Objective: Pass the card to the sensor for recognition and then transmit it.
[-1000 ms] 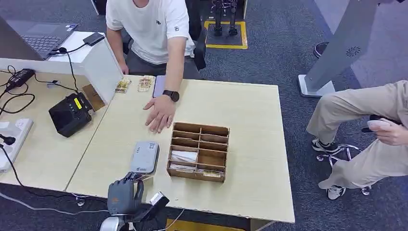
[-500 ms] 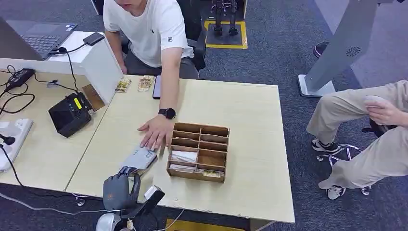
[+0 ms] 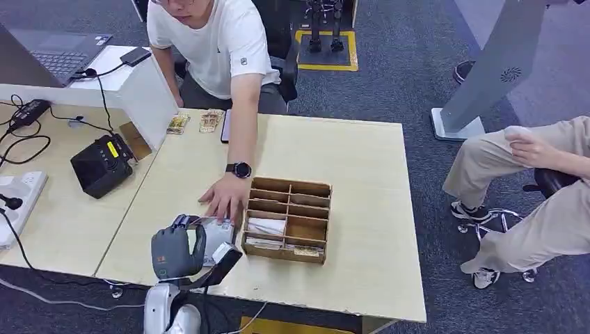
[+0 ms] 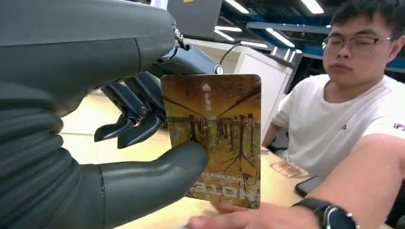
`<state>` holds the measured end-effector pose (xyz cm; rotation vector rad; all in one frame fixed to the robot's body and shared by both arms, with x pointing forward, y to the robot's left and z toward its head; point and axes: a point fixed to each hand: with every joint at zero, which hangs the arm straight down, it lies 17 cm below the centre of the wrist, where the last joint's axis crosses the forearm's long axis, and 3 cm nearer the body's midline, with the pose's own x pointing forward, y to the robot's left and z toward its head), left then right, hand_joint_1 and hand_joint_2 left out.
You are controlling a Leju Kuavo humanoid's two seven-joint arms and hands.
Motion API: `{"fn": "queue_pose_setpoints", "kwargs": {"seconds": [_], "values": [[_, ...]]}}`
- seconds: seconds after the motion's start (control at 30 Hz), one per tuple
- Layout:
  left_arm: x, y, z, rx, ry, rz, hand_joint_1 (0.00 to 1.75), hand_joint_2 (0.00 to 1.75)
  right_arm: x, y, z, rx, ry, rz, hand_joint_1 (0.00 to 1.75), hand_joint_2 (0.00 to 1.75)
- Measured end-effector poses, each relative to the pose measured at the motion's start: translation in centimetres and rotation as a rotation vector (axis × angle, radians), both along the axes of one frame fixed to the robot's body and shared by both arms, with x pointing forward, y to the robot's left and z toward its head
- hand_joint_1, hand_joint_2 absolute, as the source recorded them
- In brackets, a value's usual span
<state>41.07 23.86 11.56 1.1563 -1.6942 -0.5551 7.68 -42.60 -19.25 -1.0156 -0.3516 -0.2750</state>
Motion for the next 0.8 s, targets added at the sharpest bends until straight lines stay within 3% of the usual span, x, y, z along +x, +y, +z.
{"fn": "queue_pose_setpoints", "kwargs": {"seconds": [0.37, 0.8], "values": [[2.5, -1.0, 0.3, -0.002, 0.010, -0.016, 1.75, 1.75, 0.6, 0.7, -0.4, 0.017, -0.013, 0.019, 0.00, 1.75], [2.6, -1.9, -2.4, 0.012, 0.079, -0.041, 1.75, 1.75, 0.9, 0.9, -0.4, 0.020, -0.019, 0.031, 0.00, 1.75]]}}
